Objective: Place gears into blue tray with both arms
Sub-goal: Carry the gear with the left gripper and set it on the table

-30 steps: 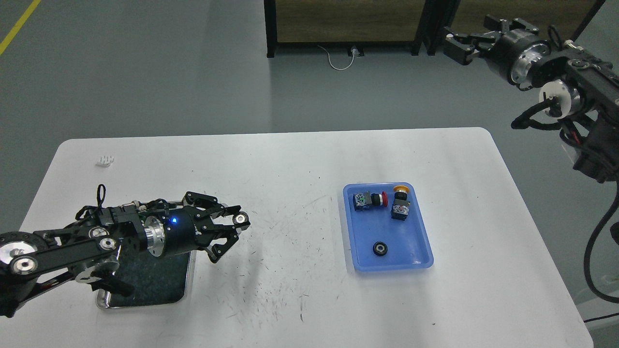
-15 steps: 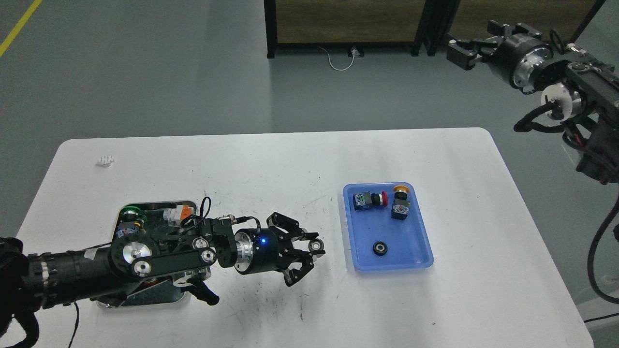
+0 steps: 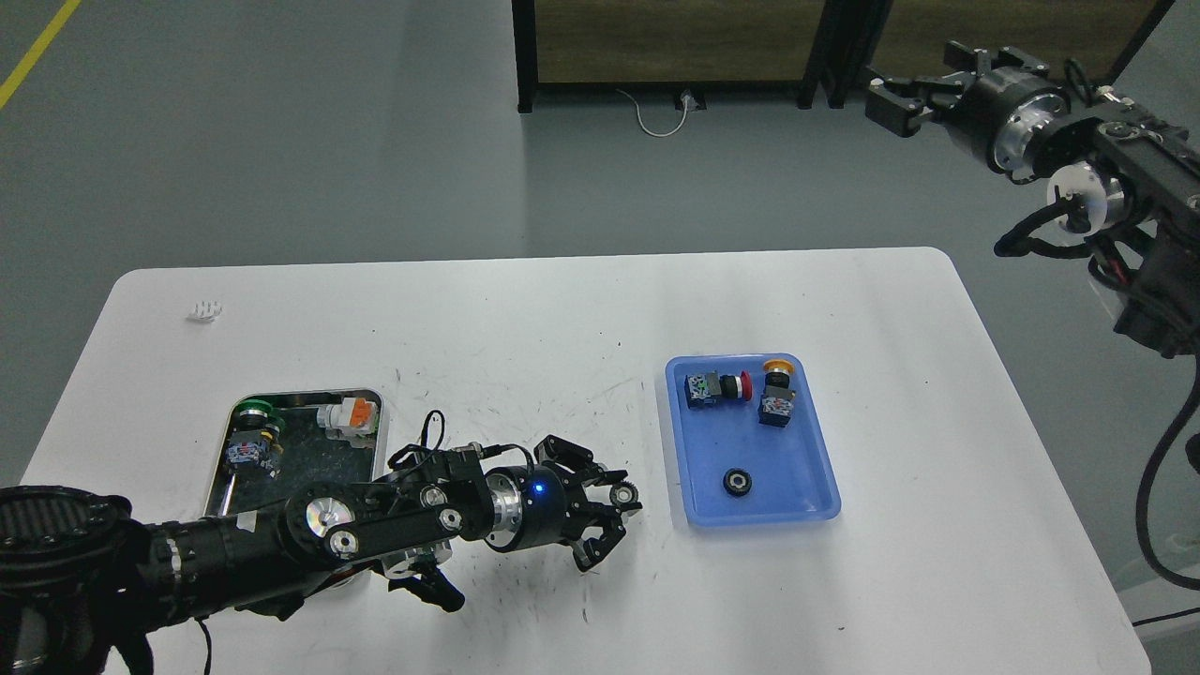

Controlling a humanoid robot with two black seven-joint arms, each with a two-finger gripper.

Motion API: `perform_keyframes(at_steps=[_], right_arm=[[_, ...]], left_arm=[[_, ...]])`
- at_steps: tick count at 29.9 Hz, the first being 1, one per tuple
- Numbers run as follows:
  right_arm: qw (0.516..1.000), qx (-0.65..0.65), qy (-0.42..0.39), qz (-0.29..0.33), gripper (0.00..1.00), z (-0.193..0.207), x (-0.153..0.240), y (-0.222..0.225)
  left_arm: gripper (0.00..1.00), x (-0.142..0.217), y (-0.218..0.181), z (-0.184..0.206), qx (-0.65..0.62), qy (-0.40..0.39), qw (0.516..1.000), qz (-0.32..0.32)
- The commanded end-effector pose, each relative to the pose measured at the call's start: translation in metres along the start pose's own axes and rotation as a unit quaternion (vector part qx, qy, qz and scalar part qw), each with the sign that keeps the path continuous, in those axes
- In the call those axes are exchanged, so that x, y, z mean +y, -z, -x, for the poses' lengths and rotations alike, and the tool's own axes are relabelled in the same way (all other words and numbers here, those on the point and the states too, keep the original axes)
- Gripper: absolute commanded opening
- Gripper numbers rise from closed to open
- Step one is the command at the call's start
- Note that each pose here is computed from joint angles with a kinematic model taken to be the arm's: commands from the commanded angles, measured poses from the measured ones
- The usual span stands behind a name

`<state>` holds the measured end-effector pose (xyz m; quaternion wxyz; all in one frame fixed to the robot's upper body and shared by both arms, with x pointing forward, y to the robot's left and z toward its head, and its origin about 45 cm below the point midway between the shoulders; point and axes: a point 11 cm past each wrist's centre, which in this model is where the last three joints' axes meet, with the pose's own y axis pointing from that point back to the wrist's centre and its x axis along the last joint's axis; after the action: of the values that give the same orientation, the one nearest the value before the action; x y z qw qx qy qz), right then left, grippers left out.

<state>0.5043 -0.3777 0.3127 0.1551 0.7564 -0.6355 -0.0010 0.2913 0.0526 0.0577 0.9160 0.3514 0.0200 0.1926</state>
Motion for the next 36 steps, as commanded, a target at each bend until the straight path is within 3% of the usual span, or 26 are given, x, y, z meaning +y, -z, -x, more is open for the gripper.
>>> perform_keyframes(at_steps=[1, 8, 13, 18, 23, 28, 31, 36], right_arm=[[1.000, 0.000, 0.001, 0.001, 0.95, 0.001, 0.000, -0.001], [1.000, 0.002, 0.001, 0.003, 0.95, 0.000, 0.000, -0.004], [1.000, 0.006, 0.001, 0.005, 0.95, 0.001, 0.000, -0.006], [1.000, 0.006, 0.001, 0.005, 0.95, 0.001, 0.000, -0.006], [1.000, 0.007, 0.007, 0.005, 0.95, 0.005, -0.001, -0.005], [0.999, 0.017, 0.026, 0.012, 0.96, 0.017, -0.003, -0.009], [0.998, 0.029, 0.053, 0.020, 0.96, 0.037, -0.006, -0.016], [0.989, 0.055, 0.131, 0.044, 0.96, 0.094, -0.011, -0.036]], left_arm=[[0.34, 0.000, 0.009, -0.009, -0.001, -0.014, 1.000, -0.013], [0.38, 0.001, 0.023, -0.014, 0.000, -0.022, 0.999, -0.031], [0.49, 0.001, 0.024, -0.015, 0.001, -0.023, 0.999, -0.032], [0.78, 0.001, 0.020, -0.018, 0.006, -0.028, 0.999, -0.027], [0.94, 0.002, 0.004, -0.031, 0.039, -0.049, 0.998, -0.005], [0.97, 0.015, -0.047, -0.075, 0.099, -0.087, 0.990, 0.058], [0.97, 0.052, -0.046, -0.131, 0.124, -0.142, 0.979, 0.071], [0.97, 0.131, -0.008, -0.204, 0.140, -0.226, 0.962, 0.058]])
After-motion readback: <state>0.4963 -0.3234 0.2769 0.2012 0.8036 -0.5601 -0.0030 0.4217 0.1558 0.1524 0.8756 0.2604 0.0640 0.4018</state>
